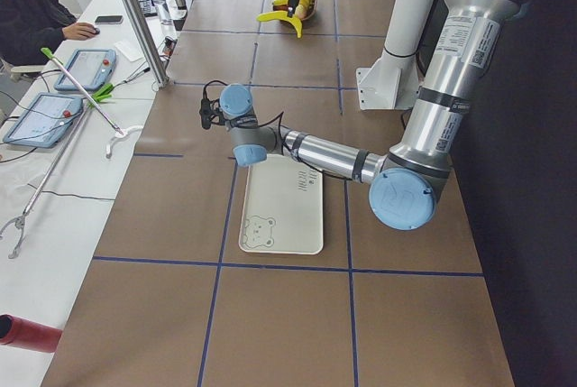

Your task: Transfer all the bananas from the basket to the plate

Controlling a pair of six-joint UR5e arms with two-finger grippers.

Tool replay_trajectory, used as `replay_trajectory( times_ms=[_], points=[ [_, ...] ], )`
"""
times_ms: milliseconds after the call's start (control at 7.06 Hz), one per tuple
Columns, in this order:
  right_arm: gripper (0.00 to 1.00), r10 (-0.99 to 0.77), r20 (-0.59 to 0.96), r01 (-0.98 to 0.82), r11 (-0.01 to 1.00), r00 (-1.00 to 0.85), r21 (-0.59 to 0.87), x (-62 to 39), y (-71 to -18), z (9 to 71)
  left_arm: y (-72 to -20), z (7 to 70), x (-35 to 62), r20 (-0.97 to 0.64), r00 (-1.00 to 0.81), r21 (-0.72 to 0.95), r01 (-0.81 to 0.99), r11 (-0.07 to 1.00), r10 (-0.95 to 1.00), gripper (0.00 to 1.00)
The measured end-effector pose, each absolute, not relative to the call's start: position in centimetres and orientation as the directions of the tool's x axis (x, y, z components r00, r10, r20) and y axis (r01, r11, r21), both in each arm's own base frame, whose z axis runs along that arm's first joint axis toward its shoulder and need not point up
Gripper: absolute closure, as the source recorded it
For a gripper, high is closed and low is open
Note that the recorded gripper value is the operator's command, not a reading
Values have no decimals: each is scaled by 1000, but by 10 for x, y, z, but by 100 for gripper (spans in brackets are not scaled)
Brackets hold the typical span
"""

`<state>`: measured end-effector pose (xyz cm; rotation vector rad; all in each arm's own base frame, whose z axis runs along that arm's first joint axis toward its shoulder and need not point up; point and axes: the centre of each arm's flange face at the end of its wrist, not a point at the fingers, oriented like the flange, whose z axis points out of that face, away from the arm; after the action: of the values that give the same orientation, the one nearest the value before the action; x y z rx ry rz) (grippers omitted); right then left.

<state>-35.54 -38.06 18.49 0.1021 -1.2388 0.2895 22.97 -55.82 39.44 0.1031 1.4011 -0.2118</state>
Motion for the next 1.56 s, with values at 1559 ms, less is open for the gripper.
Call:
replay_trajectory(
  times_ms=[1559],
  points=[
    [99,44,994,-280,960,104,-13,-441,-291,128,-418,187,437,-896,-340,-303,-7,953,-287,5]
  ],
)
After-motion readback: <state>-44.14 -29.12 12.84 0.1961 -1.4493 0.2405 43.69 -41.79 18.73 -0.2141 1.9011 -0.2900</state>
